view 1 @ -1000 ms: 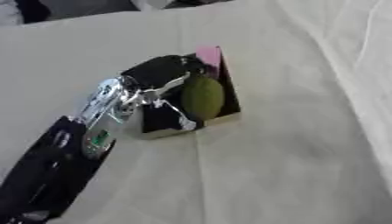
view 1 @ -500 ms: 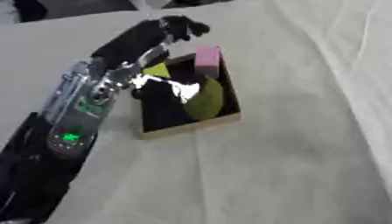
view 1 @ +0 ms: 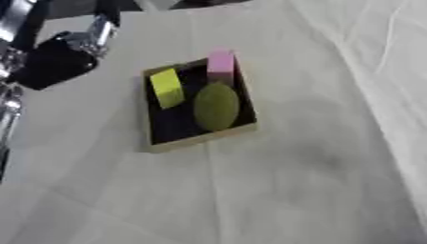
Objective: Pick up objects on the table and place them in the box.
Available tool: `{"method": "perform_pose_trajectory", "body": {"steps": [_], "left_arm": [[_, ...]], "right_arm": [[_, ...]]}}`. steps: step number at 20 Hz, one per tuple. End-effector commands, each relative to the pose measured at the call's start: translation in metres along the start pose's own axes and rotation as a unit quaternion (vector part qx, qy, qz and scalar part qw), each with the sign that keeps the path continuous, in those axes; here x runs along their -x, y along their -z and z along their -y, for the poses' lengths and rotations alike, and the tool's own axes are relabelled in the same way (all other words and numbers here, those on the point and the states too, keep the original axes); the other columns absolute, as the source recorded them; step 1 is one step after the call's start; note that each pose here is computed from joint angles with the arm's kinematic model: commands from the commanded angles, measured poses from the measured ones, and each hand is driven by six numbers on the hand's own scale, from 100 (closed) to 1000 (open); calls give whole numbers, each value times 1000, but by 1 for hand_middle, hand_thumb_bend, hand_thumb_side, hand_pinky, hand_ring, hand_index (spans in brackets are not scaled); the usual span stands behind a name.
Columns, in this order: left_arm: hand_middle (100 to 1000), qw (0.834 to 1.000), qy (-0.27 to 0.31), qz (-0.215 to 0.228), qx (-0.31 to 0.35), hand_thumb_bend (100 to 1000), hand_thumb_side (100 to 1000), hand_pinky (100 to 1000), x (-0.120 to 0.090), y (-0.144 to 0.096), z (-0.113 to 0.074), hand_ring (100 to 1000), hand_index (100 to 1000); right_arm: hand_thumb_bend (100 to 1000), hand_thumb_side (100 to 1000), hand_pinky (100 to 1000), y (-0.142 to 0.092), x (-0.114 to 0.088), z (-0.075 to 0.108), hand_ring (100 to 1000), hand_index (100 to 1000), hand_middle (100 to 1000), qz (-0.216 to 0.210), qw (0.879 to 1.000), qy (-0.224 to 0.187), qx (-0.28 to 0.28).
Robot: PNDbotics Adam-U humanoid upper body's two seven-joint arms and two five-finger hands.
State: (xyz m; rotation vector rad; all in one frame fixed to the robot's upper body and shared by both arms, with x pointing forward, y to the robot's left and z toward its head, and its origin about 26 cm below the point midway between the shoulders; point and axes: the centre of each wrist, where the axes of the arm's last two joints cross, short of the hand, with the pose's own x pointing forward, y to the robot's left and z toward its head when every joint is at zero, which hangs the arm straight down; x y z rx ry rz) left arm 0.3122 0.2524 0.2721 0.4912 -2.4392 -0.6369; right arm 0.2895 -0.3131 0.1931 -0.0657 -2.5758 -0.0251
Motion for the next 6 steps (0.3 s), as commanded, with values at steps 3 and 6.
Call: {"method": "perform_pose_trajectory", "body": {"steps": [3, 6], "left_arm": [[755, 989, -56, 7, -135, 156, 639, 886, 14, -25, -26, 749, 870], [751, 981, -76, 0, -179, 169, 647, 884, 22, -40, -29, 749, 864]], "right_arm": [[100, 652, 910, 4, -5, 5, 983, 827, 535, 20, 1000, -15, -3], [100, 651, 909, 3, -5, 7, 979, 826, 537, 25, 1000, -16, 1]]}}
